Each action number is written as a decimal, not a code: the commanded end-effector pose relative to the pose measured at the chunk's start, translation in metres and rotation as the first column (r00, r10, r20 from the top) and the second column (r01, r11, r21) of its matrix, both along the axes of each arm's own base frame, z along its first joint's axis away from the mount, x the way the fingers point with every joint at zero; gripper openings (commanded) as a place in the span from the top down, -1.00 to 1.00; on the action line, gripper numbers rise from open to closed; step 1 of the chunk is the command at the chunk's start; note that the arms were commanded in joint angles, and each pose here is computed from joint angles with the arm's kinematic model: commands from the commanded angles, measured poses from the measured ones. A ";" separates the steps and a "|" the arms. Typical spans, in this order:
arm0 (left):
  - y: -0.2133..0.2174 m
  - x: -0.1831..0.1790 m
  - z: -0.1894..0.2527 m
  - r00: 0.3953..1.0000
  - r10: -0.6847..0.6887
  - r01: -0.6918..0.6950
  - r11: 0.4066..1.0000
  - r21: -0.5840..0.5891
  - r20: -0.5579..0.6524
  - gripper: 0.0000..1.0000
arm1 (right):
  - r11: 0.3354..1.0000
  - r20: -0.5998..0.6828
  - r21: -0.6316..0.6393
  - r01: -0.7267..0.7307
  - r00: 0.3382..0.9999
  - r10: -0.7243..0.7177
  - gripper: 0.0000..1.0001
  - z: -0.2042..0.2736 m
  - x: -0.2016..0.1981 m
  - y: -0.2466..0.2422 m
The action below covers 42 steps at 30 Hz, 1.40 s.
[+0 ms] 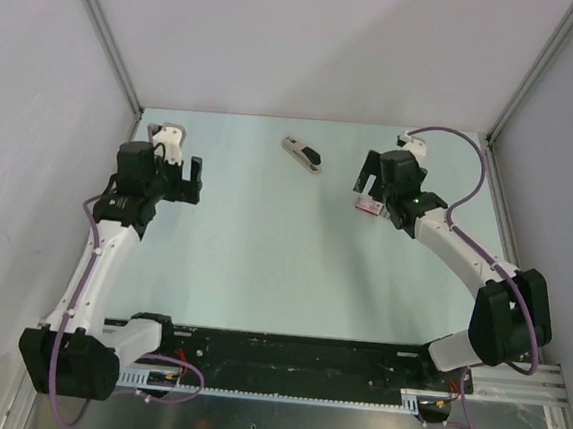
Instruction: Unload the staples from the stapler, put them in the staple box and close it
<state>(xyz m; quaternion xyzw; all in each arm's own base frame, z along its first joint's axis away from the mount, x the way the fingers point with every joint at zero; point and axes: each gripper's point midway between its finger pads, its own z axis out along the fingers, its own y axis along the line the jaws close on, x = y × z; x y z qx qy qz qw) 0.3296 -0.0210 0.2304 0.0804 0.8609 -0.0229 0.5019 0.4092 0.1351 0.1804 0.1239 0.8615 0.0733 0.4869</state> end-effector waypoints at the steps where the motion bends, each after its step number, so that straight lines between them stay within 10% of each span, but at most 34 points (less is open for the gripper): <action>1: 0.014 0.013 -0.011 0.995 0.096 -0.096 0.995 0.003 -0.036 -0.98 | 0.996 0.016 -0.083 -0.014 1.000 0.015 -0.99 0.009 -0.011 0.007; 42: 0.064 0.189 -0.123 0.746 0.628 -0.655 0.752 -0.075 -0.221 -0.91 | 0.906 0.081 -0.032 -0.421 0.903 0.422 -0.80 -0.013 -0.080 0.080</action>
